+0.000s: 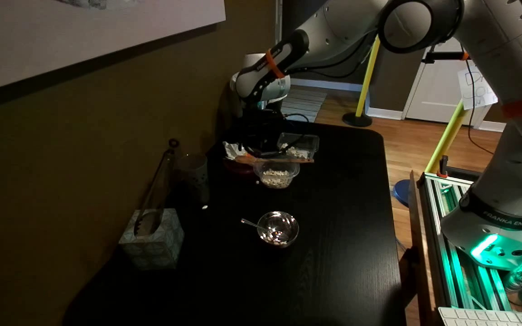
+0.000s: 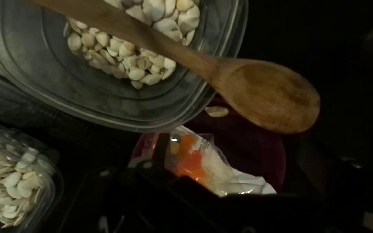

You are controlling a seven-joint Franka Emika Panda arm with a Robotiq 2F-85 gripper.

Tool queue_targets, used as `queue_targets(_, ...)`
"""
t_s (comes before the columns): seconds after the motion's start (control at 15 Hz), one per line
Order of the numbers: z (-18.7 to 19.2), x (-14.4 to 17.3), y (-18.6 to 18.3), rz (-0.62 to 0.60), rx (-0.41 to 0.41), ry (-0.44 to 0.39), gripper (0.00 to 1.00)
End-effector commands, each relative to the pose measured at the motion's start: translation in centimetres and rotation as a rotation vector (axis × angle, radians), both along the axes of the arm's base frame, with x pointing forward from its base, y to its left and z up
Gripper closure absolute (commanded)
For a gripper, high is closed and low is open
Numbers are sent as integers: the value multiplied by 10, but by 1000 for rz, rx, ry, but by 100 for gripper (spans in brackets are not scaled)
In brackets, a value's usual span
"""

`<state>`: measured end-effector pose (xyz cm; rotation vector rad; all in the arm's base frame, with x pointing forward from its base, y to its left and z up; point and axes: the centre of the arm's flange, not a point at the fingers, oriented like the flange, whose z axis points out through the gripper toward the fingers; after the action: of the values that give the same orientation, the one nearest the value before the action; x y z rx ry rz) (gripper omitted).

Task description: Pick up the clear packet with orange substance in it and put it in the silver bowl

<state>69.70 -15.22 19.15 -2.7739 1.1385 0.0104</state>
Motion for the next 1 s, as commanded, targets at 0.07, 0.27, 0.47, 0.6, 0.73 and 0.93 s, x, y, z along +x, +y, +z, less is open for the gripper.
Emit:
queue_targets(0.07, -38, 26, 5, -2, -103, -130, 0)
queue_targets(0.27, -41, 37, 1, 9, -165, -202, 0)
queue_targets(0.47, -27, 40, -9, 21, -125, -186, 0)
queue_targets(0.6, -29, 32, -4, 15, -142, -202, 0)
queue_targets(0.73, -25, 34, -8, 11, -140, -202, 0)
queue_targets(0.93, -32, 37, -10, 44, -180, -185, 0)
